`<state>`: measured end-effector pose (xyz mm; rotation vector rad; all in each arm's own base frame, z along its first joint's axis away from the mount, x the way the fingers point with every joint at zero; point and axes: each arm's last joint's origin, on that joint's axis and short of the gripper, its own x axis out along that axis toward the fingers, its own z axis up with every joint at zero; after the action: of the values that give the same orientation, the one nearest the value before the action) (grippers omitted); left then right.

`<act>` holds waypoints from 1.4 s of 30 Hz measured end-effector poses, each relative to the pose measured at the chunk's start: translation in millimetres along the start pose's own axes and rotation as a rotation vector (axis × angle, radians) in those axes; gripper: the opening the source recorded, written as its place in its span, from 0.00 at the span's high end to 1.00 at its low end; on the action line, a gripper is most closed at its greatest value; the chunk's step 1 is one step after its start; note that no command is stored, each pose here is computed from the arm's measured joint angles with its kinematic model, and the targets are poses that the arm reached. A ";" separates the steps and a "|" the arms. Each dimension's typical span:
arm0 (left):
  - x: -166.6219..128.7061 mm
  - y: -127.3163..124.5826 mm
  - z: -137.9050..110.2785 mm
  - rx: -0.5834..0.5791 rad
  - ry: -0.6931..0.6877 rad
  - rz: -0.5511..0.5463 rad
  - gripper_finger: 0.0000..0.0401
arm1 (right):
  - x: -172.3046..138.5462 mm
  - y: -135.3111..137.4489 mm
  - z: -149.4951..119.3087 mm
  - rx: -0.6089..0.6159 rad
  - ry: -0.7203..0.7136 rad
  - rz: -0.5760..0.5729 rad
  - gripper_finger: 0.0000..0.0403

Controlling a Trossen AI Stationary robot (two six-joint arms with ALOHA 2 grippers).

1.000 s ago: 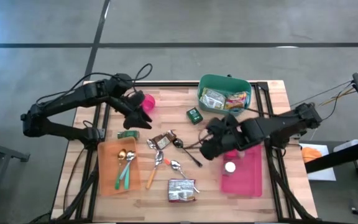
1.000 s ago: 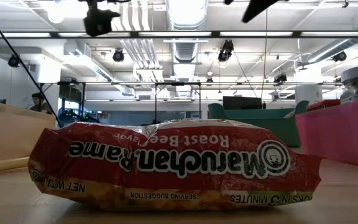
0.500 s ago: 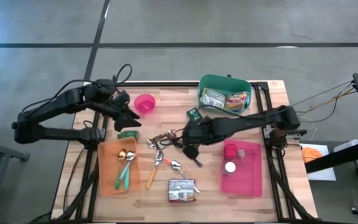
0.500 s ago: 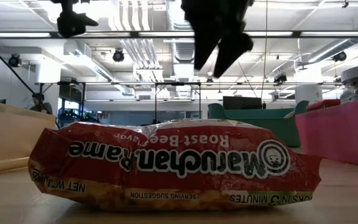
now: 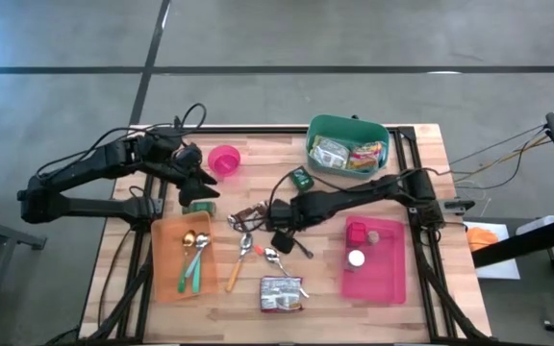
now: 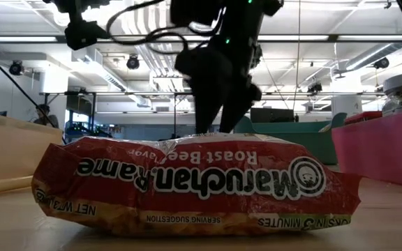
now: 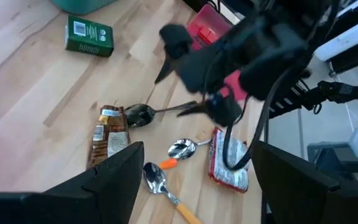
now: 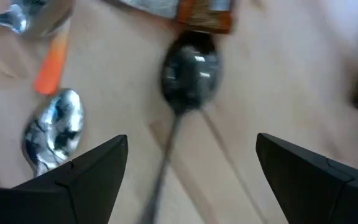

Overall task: Pick & Place Food Item
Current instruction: Put the black spoon into the orange bin

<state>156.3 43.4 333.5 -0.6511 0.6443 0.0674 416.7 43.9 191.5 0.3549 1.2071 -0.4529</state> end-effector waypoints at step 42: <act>0.0 0.0 0.1 0.012 -0.001 -0.001 0.26 | 43.7 -12.2 -6.8 -0.039 0.104 -0.010 0.96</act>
<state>156.4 43.4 333.5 -0.6397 0.6435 0.0630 417.4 30.5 147.7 0.3432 1.3177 -0.4229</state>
